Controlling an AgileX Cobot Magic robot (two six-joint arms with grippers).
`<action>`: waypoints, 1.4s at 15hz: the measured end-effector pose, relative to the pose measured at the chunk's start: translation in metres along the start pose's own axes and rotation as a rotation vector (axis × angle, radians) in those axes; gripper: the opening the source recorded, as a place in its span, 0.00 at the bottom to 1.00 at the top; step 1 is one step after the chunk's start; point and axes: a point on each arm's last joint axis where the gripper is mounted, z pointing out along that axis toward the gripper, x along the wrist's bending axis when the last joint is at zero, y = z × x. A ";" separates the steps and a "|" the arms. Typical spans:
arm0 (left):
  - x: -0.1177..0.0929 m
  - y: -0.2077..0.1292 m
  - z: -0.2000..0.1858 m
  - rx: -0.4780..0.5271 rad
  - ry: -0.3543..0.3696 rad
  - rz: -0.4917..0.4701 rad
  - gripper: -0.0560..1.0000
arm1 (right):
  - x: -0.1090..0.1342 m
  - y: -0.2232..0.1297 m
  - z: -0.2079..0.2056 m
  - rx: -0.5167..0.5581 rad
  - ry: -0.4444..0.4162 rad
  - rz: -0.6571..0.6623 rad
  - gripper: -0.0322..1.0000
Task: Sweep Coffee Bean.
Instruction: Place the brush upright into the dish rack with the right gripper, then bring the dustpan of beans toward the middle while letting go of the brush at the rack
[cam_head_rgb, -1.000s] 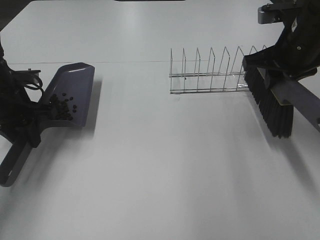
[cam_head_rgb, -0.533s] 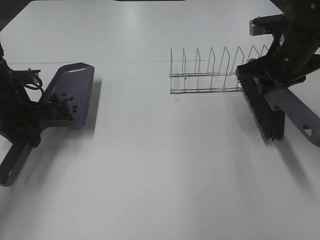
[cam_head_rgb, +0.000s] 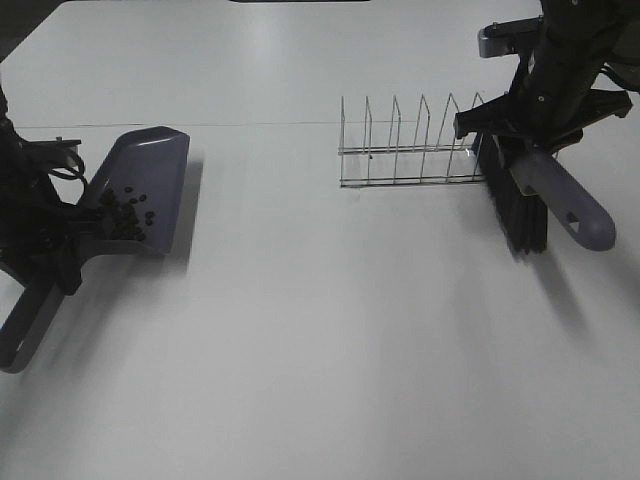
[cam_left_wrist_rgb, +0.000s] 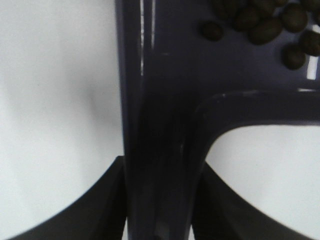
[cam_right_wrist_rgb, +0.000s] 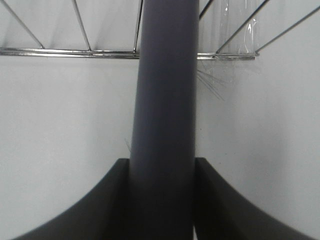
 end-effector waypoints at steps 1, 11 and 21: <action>0.000 0.000 0.000 0.000 0.000 0.000 0.36 | -0.001 0.008 0.004 -0.003 -0.005 0.009 0.33; 0.000 0.000 0.000 0.000 0.000 0.000 0.36 | -0.002 0.038 0.026 0.020 0.009 0.028 0.33; 0.000 0.000 0.000 0.000 0.000 0.000 0.36 | -0.003 0.040 0.015 0.009 0.022 0.040 0.76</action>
